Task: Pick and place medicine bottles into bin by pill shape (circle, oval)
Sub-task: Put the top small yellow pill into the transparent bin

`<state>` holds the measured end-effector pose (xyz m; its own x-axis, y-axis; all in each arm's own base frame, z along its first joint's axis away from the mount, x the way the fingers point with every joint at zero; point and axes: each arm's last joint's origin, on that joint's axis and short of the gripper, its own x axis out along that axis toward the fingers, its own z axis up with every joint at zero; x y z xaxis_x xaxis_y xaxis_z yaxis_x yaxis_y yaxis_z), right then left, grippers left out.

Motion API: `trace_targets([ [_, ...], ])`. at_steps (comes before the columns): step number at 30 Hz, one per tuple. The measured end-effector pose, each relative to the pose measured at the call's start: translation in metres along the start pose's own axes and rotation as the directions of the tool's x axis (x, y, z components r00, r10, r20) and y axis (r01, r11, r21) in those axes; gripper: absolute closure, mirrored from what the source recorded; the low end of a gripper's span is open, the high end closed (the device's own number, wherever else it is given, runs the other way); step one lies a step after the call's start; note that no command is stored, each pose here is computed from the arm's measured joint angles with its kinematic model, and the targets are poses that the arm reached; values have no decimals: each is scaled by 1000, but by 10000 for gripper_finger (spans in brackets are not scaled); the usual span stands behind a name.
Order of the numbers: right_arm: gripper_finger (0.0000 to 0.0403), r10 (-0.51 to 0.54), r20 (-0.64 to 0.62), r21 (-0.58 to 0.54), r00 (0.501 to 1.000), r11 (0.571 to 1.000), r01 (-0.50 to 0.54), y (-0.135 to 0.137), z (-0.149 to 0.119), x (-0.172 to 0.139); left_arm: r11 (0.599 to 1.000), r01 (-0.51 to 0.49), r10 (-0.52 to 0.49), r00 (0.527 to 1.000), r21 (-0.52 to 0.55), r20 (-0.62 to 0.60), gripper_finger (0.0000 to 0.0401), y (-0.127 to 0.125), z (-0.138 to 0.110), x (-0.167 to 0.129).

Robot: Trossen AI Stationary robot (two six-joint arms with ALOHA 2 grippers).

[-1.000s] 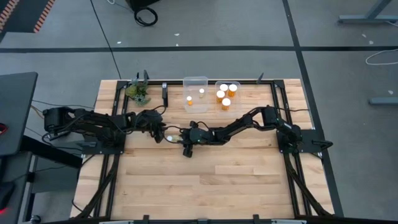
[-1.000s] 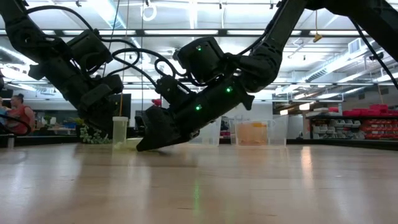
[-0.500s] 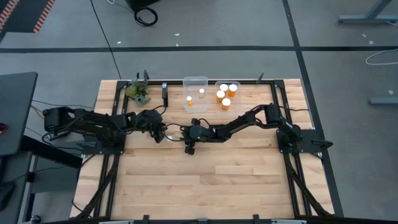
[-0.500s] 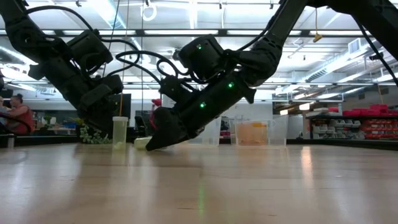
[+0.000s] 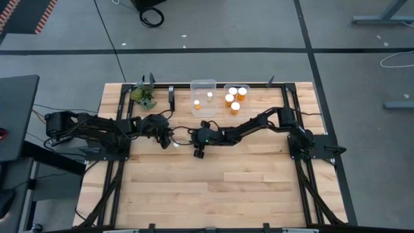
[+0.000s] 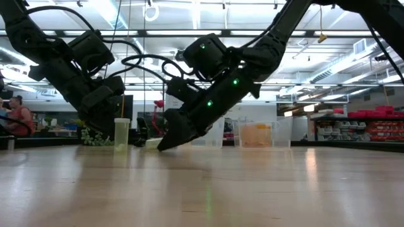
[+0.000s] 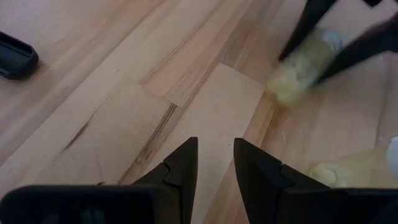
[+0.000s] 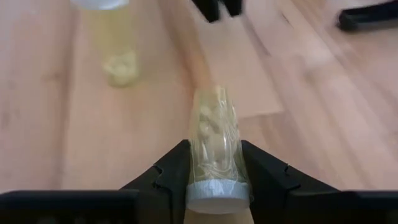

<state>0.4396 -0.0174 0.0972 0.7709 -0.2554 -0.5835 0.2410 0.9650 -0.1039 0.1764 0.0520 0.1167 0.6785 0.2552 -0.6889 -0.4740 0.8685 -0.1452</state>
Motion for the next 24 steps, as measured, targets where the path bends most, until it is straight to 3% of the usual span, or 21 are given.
trace_targets([
  [24,265,27,-2,-13,1000,1000,-27,-6,6,-3,1000,0,0,1000,0,0,289,0,0,0],
])
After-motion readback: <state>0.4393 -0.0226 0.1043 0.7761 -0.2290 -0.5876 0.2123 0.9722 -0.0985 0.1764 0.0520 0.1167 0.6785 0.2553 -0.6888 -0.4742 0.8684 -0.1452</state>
